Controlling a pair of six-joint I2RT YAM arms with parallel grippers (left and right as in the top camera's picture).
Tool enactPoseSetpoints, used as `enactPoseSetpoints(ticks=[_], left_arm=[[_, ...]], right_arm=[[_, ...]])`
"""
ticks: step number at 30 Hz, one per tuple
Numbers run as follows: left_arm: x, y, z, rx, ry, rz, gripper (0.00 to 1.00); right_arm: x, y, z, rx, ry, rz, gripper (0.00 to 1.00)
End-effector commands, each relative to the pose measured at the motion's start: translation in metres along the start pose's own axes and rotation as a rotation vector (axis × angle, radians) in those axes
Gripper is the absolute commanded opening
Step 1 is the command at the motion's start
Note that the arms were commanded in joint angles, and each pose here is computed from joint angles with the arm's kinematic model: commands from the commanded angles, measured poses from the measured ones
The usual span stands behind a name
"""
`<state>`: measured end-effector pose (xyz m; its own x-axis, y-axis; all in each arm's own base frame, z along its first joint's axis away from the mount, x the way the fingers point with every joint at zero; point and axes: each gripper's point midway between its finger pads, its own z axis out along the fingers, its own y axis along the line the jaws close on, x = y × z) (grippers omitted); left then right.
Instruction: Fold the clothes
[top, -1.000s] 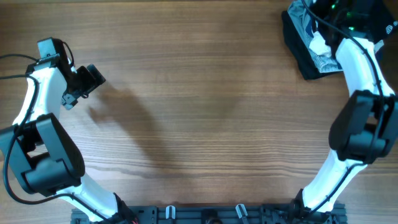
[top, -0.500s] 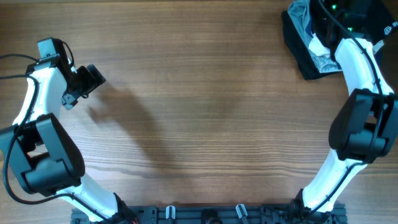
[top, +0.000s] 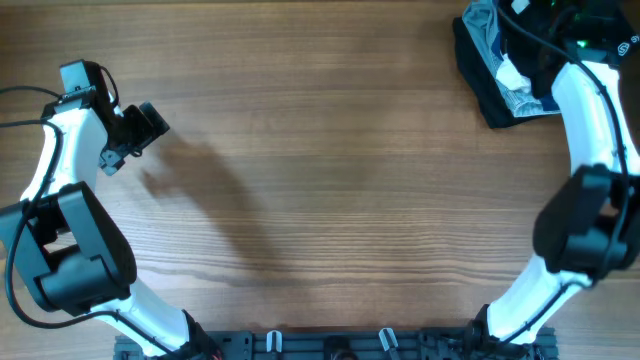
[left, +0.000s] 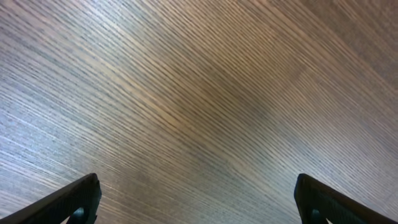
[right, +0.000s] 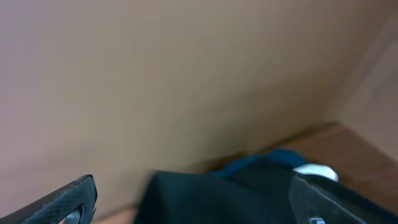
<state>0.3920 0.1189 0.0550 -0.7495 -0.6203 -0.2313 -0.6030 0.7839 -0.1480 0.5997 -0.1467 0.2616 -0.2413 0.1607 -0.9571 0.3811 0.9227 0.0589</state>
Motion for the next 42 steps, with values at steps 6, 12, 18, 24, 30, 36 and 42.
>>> enactPoseSetpoints(ticks=[6, 12, 18, 24, 30, 36, 42], left_arm=[[-0.013, -0.007, -0.013, 0.033, -0.055, -0.001, 1.0], [-0.013, -0.007, -0.013, 0.032, -0.054, 0.0, 1.0], [-0.011, -0.006, -0.013, 0.029, -0.047, -0.001, 1.0], [-0.011, -0.006, -0.013, 0.029, -0.047, -0.001, 1.0], [-0.011, -0.006, -0.013, 0.029, -0.047, -0.001, 1.0], [-0.011, -0.006, -0.013, 0.029, -0.047, -0.001, 1.0], [-0.011, -0.006, -0.013, 0.029, -0.047, -0.001, 1.0]], right_arm=[[0.201, -0.068, 0.085, 0.023, 0.354, 0.098, 1.0], [0.125, -0.065, 0.067, -0.039, 0.235, 0.087, 1.0], [-0.072, -0.044, -0.057, -0.133, -0.058, 0.087, 1.0], [-0.129, -0.012, -0.178, -0.326, -0.079, 0.075, 1.0], [-0.141, 0.011, -0.222, -0.47, -0.092, 0.059, 1.0], [-0.097, 0.007, -0.205, -0.447, 0.081, 0.094, 1.0], [-0.074, 0.055, -0.289, -0.486, 0.171, -0.033, 1.0]])
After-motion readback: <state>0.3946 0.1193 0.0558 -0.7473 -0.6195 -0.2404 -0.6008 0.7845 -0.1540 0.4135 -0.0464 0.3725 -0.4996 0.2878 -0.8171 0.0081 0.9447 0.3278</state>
